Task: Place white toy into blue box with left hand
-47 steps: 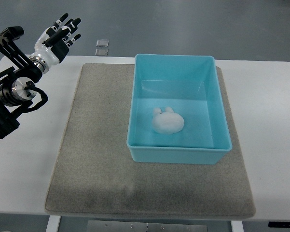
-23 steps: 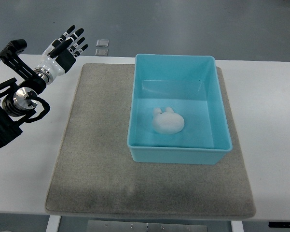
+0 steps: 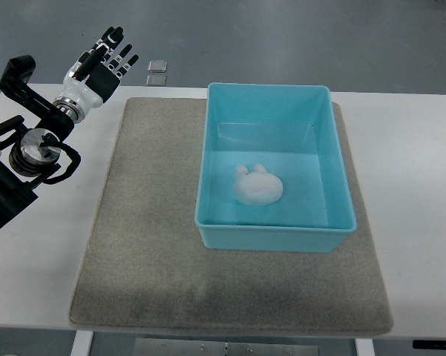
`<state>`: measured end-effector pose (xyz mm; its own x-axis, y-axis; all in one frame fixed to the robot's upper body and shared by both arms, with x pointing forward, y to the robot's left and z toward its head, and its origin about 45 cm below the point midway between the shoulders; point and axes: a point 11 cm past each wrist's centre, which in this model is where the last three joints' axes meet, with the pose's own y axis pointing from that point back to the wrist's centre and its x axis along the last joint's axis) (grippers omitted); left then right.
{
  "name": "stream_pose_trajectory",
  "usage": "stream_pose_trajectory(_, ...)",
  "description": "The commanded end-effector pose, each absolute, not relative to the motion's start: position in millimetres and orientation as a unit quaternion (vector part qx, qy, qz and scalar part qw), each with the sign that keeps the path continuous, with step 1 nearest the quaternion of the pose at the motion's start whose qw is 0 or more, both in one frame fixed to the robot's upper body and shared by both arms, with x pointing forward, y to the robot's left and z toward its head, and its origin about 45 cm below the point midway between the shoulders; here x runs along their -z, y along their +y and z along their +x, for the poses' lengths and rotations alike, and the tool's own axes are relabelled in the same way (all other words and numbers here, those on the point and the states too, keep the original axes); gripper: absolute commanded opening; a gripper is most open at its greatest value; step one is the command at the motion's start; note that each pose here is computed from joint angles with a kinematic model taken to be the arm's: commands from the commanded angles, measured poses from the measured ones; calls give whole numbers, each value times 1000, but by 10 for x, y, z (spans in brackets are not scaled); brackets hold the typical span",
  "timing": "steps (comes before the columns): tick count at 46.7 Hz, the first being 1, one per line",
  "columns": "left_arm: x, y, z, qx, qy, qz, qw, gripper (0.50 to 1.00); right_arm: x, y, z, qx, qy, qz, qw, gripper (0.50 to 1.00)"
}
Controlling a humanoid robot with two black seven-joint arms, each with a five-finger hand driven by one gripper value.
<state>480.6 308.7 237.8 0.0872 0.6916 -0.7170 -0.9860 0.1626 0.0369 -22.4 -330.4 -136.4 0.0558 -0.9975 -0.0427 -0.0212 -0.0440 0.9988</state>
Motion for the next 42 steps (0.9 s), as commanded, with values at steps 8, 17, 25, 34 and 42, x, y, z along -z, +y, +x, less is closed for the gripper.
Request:
stream_pose_trajectory(8,-2267,3030,4755,-598,322,-242,693,996,1364,-3304,-224,491,-481,530,497,936)
stream_pose_trajectory(17,-2313,2968,4758,-588,328,-255,694,996,1364,-3304,-224,491,-481,530,497,936)
stream_pose_trajectory(25,-2384,2897,4768,-578,334,-274,692,996,1364,-3304,-224,491,-481,530,497,936)
stream_pose_trajectory(34,-2399,2881,4768,-575,335,-276,693,996,1365,-3285,-222,495,-479,532,493,936)
stream_pose_trajectory(42,-2401,2884,4769,-576,335,-276,693,996,1368,-3230,-221,498,-473,538,489,936)
